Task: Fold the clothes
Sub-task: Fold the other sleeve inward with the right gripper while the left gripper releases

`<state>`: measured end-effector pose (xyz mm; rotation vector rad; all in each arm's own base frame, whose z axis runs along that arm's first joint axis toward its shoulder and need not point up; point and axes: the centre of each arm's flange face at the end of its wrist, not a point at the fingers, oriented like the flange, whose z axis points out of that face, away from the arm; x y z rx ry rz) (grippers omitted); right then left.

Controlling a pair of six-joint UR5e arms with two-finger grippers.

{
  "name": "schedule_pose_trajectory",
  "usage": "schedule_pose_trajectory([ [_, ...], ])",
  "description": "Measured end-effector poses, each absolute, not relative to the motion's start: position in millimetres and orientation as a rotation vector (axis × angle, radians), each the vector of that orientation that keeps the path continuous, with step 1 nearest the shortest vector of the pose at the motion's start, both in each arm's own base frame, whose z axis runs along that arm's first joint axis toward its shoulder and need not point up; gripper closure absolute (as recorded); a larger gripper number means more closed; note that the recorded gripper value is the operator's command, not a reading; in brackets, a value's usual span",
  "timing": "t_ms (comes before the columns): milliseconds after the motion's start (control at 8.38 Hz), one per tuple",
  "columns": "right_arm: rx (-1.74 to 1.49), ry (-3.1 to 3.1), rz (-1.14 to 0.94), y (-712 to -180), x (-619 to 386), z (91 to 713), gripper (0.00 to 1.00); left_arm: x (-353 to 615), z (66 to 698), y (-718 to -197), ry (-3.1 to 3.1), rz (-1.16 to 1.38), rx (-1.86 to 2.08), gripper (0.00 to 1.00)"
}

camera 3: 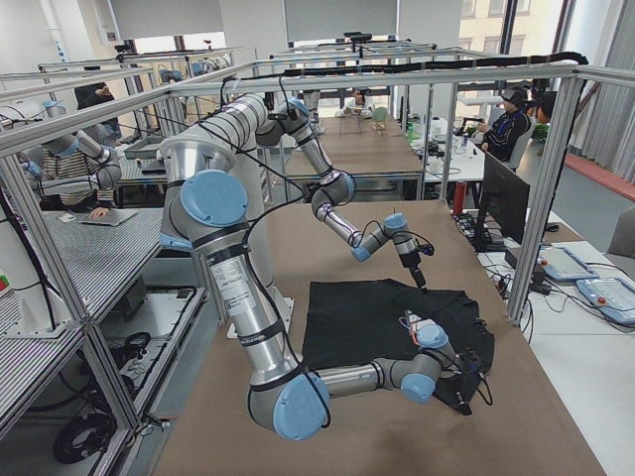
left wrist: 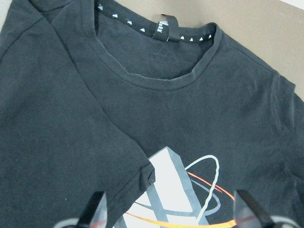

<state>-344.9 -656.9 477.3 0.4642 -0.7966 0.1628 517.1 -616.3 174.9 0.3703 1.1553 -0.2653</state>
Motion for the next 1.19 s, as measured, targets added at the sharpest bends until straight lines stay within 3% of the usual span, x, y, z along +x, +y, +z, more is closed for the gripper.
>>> schedule_pose_trajectory([
  [358, 0.462, -0.804, 0.165, -652.4, -348.3, 480.9, 0.46, 516.3, 175.5, -616.9, 1.154, -0.266, 0.372, 0.05],
  [597, 0.458, -0.802, 0.165, -649.6, -348.4, 485.0, 0.63, 515.8, 175.1, -617.1, 1.154, -0.267, 0.373, 0.05],
  [955, 0.458, -0.8, 0.163, -648.2, -348.5, 486.3, 1.0, 515.4, 174.5, -617.0, 1.155, -0.266, 0.374, 0.05],
  [1193, 0.461, -0.801, 0.163, -647.9, -348.3, 485.4, 1.0, 514.4, 173.6, -617.1, 1.157, -0.266, 0.375, 0.05],
])
